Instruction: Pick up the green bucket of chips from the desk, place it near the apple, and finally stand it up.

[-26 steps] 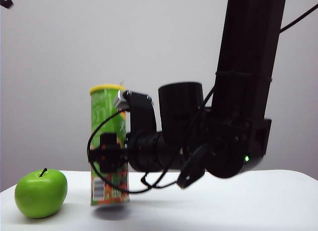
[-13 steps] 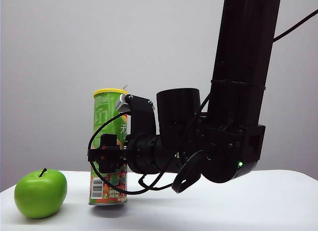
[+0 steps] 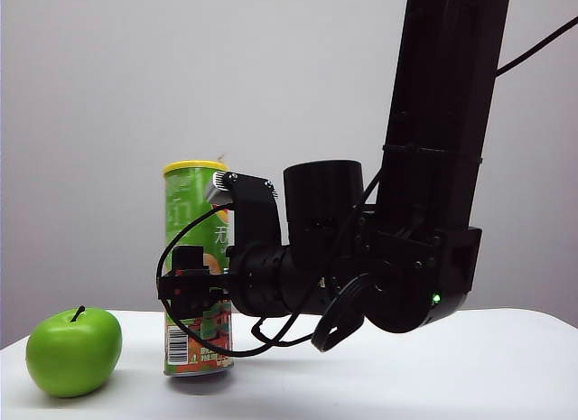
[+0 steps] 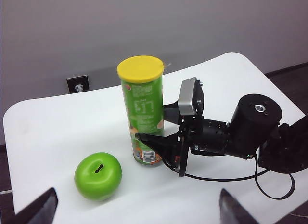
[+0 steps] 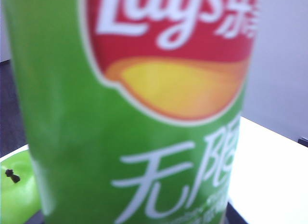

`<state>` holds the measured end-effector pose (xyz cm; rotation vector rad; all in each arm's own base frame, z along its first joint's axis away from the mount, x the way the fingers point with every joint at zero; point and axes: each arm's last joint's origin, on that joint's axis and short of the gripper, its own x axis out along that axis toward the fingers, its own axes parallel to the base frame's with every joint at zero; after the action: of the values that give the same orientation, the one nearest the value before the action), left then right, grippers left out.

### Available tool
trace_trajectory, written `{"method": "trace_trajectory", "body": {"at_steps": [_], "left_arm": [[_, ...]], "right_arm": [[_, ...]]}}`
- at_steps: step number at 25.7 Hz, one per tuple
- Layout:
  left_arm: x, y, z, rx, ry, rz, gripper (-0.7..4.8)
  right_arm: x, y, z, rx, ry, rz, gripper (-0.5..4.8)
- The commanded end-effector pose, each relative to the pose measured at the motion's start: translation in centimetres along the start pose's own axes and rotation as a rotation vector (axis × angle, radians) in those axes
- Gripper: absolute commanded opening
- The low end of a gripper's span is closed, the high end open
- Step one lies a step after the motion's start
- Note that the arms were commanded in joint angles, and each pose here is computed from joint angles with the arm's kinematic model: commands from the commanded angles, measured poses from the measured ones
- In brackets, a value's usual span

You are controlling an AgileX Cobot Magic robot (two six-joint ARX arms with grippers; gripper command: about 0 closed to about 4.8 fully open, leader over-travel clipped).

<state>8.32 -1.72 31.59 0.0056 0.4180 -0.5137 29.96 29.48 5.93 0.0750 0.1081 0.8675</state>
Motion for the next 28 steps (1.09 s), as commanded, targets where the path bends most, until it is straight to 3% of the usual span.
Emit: {"method": "trace_trajectory", "body": {"at_steps": [1,17,25,28], "left_arm": [[0.0,0.0,0.0,0.001,-0.006,-0.004,4.34],[0.0,0.0,-0.1,-0.007,0.010,-0.006,4.35],[0.0,0.0,-0.1,-0.007,0.008,-0.006,4.34],[0.0,0.0,-0.1,-0.006,0.007,-0.006,4.34]], "right_arm": [[0.1,0.6,0.4,-0.005,-0.021,0.020,4.67],[-0.3,1.1,1.4,0.053,-0.026,0.054,4.79],[-2.7,1.2,3.3,0.098,0.113,0.045,4.79],[-3.6,1.4,3.1,0.177,0.162,0.081,4.79]]}}
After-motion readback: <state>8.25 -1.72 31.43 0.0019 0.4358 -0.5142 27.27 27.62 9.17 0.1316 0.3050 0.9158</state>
